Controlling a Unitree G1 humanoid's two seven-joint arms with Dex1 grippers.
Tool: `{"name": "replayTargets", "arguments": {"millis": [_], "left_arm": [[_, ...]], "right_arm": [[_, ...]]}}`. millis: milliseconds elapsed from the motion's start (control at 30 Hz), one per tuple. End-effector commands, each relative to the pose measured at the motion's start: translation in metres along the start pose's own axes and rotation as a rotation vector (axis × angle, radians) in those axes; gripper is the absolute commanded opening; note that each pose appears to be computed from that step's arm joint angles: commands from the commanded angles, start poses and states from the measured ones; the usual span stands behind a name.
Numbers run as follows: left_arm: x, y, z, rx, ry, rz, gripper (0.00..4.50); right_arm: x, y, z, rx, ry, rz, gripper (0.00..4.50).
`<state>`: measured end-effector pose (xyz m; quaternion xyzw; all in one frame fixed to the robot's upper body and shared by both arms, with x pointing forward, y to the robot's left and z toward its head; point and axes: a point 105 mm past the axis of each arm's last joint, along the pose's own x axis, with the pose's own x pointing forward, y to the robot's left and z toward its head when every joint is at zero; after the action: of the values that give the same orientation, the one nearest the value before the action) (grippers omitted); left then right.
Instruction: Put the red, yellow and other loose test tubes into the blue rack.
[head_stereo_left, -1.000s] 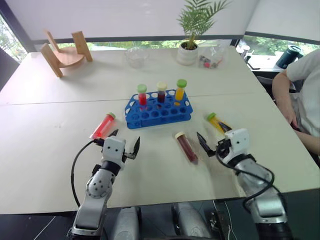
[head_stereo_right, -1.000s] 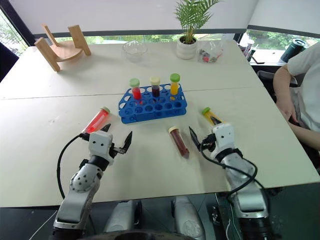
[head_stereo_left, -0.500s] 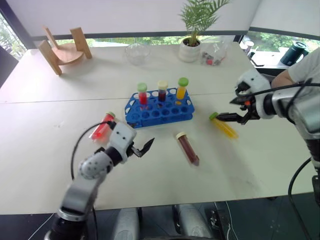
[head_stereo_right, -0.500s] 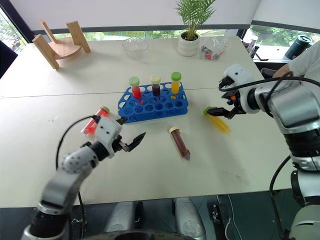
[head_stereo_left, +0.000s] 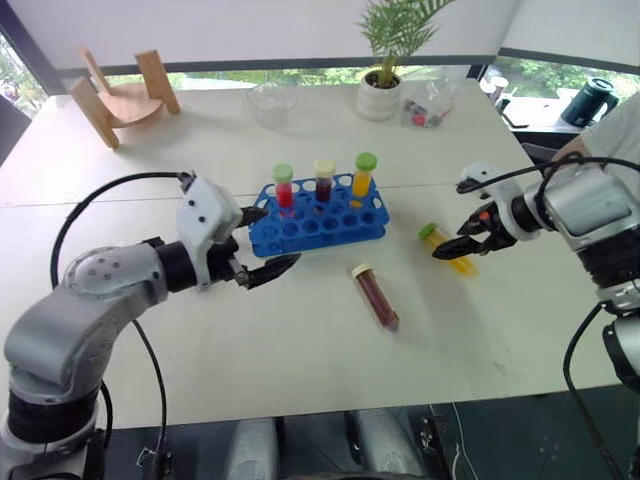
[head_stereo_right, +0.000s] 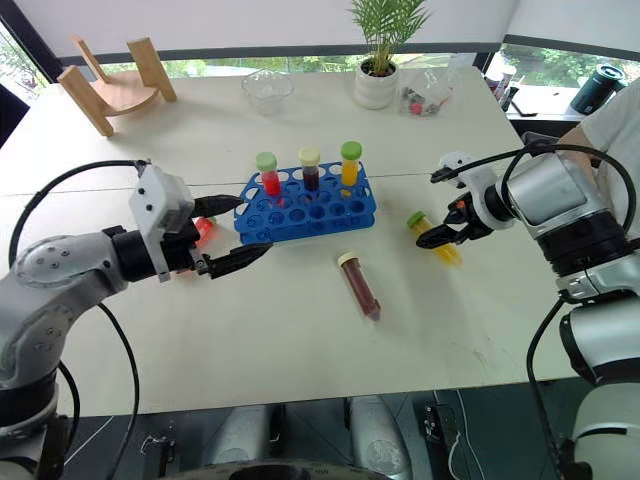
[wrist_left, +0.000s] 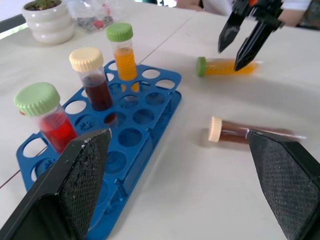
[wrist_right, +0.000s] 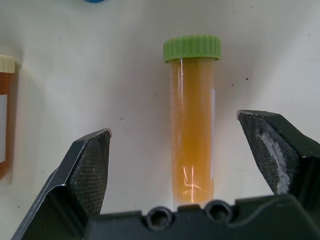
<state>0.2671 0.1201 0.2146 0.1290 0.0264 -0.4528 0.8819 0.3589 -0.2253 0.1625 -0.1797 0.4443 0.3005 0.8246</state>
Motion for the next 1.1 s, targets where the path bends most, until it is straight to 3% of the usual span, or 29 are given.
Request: {"name": "replayTargets", "arguments": {"millis": [33, 533, 667, 767, 800, 967, 1100], "left_arm": [[-0.006, 0.003, 0.007, 0.022, -0.011, -0.007, 4.44], [-0.016, 0.008, 0.015, 0.002, -0.035, -0.078, 4.44], [-0.02, 0.012, 0.017, 0.005, -0.035, -0.088, 4.5], [-0.021, 0.013, 0.017, 0.007, -0.033, -0.101, 4.5], [-0.021, 0.014, 0.017, 0.006, -0.031, -0.108, 4.5], [-0.028, 0.017, 0.016, -0.001, -0.026, -0.14, 4.5], [-0.034, 0.021, 0.016, 0.001, -0.005, -0.171, 4.5]], "right_arm": [[0.001, -0.001, 0.007, -0.02, -0.009, -0.021, 4.5], [0.023, -0.003, 0.006, -0.04, 0.026, -0.04, 4.5], [0.026, -0.003, 0.004, -0.038, 0.032, -0.037, 2.68], [0.026, -0.004, 0.006, -0.038, 0.022, -0.04, 1.04], [0.026, -0.004, 0.007, -0.037, 0.018, -0.043, 0.78], [0.006, -0.009, 0.021, -0.075, -0.084, -0.088, 0.78], [-0.023, 0.006, 0.05, -0.124, -0.287, -0.08, 0.78]]}}
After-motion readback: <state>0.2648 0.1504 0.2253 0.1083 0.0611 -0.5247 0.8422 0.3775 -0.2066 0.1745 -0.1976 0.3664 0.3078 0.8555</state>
